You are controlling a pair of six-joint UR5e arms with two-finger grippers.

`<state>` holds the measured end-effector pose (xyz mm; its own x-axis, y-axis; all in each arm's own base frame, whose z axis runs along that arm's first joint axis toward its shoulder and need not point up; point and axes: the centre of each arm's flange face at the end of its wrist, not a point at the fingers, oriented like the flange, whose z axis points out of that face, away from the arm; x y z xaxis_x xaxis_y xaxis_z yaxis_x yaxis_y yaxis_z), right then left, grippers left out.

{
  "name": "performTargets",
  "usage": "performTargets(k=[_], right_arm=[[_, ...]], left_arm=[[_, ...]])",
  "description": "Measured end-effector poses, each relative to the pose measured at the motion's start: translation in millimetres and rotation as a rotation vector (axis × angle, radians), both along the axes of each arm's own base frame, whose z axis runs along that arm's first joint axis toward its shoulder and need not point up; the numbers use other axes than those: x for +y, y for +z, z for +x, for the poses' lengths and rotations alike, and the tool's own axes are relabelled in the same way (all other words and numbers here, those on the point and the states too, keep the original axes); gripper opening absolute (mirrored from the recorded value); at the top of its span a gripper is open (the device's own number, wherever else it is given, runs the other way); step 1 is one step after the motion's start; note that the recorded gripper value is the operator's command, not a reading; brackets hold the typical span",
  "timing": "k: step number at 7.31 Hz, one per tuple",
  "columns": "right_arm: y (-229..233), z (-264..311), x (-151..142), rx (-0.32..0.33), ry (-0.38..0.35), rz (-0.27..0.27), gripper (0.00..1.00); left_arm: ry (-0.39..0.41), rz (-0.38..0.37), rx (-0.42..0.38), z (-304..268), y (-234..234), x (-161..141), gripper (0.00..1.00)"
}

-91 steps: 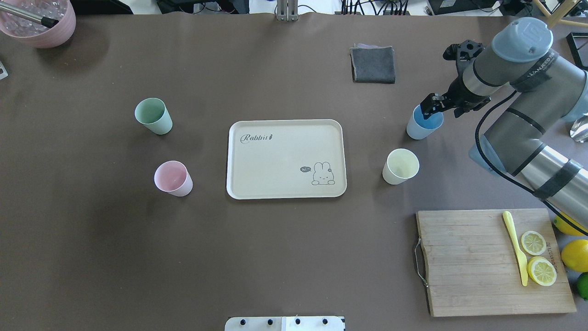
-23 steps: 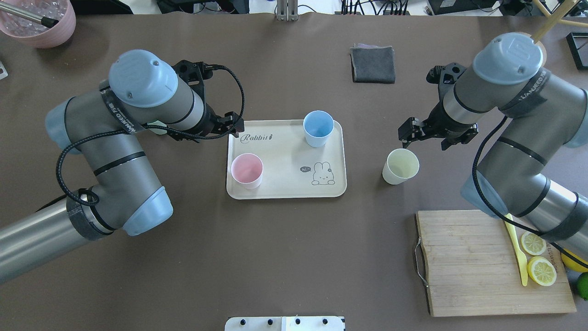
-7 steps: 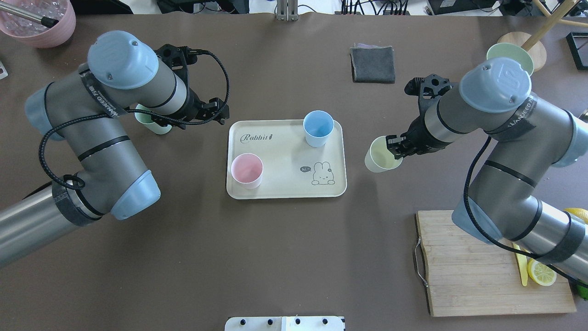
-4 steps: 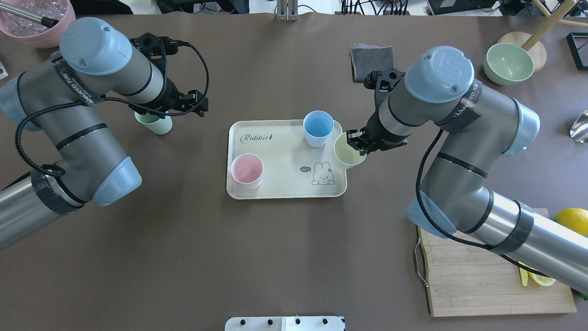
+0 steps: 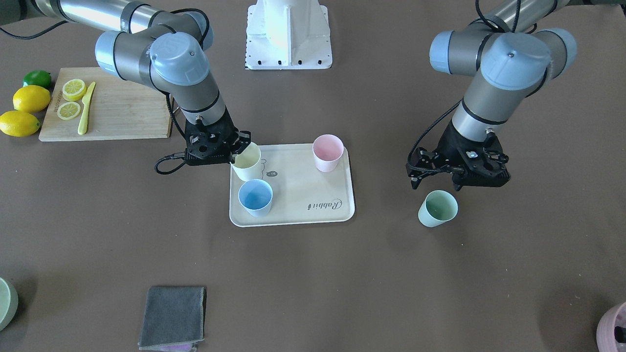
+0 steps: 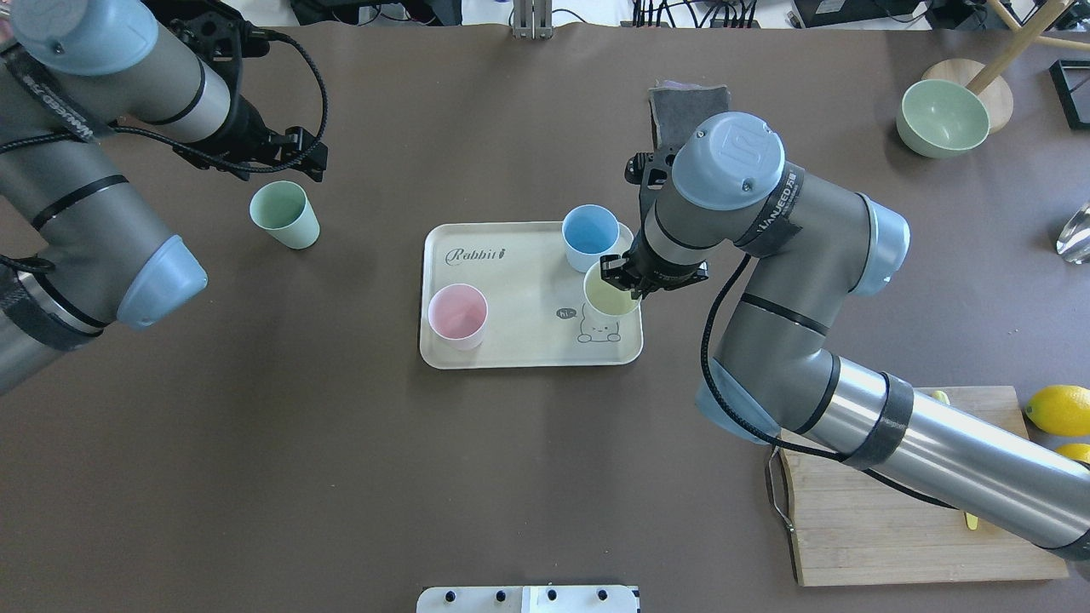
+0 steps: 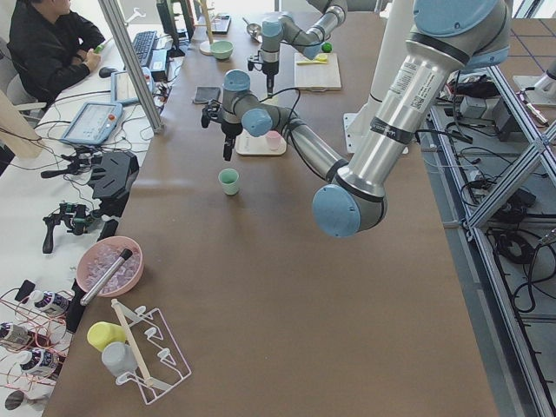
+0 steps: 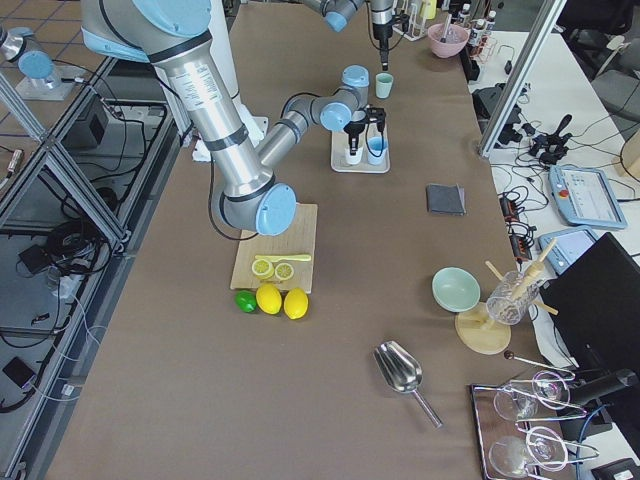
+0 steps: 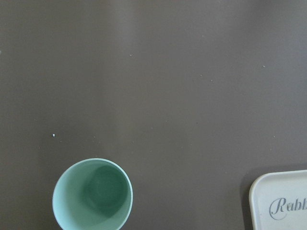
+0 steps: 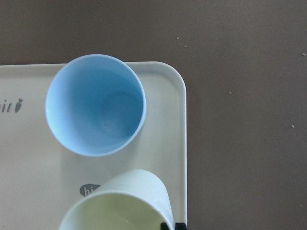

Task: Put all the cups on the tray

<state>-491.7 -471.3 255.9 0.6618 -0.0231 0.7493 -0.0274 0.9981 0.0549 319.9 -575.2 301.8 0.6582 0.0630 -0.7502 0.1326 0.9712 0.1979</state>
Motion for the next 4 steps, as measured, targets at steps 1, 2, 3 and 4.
performTargets(k=[1,2,3,4], right_arm=[[-1,-4,1,0.001,0.003,-0.008,0.52],[-3,-7,2,-0.001,0.010,-0.020,0.99],[-5,-10,3,-0.004,0.016,-0.029,1.00],[-8,-12,5,-0.009,0.027,-0.043,1.00]], left_arm=[[0.009,0.007,-0.006,-17,8,-11,0.97],[0.016,0.006,-0.011,-28,15,-20,0.97],[0.020,0.001,-0.018,-31,22,-28,0.97],[0.022,-0.006,-0.024,-30,29,-34,0.97]])
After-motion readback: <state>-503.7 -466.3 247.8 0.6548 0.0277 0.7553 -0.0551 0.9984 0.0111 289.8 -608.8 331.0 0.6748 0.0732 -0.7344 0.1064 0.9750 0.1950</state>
